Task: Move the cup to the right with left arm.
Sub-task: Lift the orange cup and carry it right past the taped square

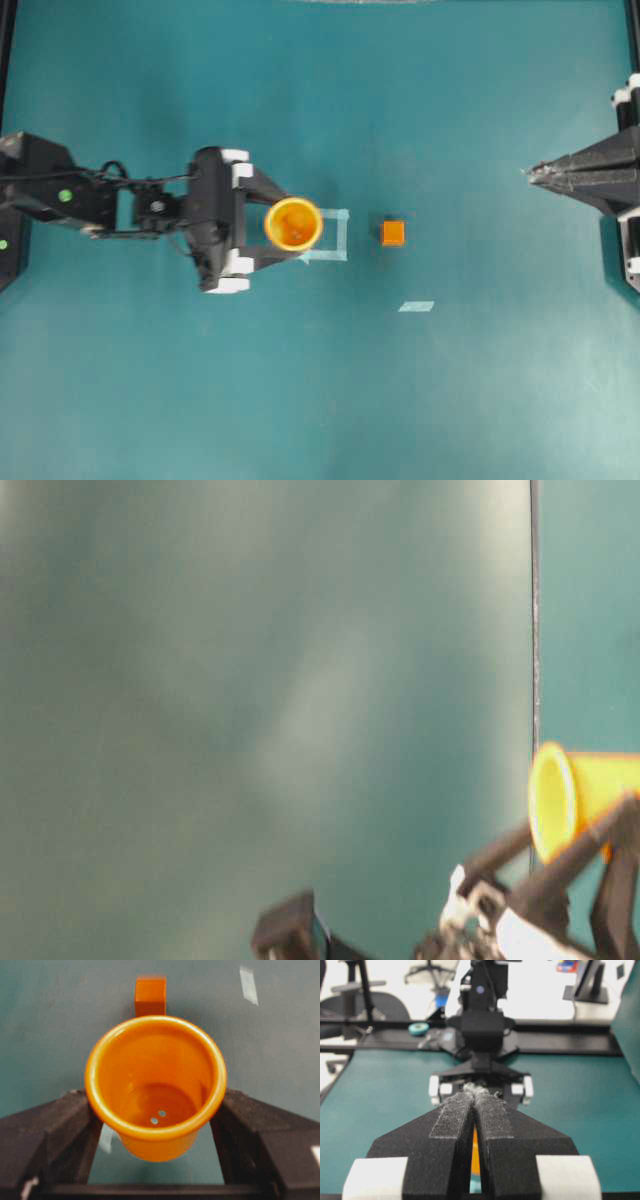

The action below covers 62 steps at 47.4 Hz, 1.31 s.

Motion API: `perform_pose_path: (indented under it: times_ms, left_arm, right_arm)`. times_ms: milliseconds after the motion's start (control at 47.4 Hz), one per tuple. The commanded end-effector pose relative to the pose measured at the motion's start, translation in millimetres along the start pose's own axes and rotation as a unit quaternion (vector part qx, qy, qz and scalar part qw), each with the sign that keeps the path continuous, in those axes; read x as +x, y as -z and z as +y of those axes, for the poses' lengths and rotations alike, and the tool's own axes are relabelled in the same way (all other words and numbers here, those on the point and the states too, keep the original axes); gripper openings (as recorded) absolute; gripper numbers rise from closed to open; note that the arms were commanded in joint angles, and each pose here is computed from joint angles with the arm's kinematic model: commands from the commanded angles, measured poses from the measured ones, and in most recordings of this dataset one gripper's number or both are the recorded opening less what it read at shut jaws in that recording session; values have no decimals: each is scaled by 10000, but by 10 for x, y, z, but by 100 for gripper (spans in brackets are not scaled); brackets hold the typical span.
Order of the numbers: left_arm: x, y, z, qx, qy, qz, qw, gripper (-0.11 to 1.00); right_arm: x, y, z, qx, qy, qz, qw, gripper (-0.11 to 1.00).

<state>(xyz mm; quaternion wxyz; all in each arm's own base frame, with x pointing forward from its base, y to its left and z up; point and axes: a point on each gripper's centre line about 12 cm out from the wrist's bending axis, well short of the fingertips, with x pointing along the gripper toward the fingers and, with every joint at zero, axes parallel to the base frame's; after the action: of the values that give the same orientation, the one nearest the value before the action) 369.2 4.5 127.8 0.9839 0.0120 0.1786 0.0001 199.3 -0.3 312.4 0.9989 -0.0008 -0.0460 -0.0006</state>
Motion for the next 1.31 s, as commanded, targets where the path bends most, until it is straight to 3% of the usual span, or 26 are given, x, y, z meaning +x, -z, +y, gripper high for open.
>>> perform_pose_path:
  times_ms: [0,317,886,1287]
  left_arm:
    - [119,-205,0,26,8,-169,9999,64]
    - [467,-451,11,31,0,-230,9997,64]
    - [1020,-666,119,10,-101,-419,9991,64]
    - [1416,-808,170,2,-137,-272,9995,64]
  right_arm:
    - [27,-142,-1,0,2,-176,9998,0]
    - [29,-155,-1,0,2,-192,9998,0]
    - [28,-147,0,-31,1,-176,9998,0]
    - [30,-129,0,-38,1,-84,10000,0]
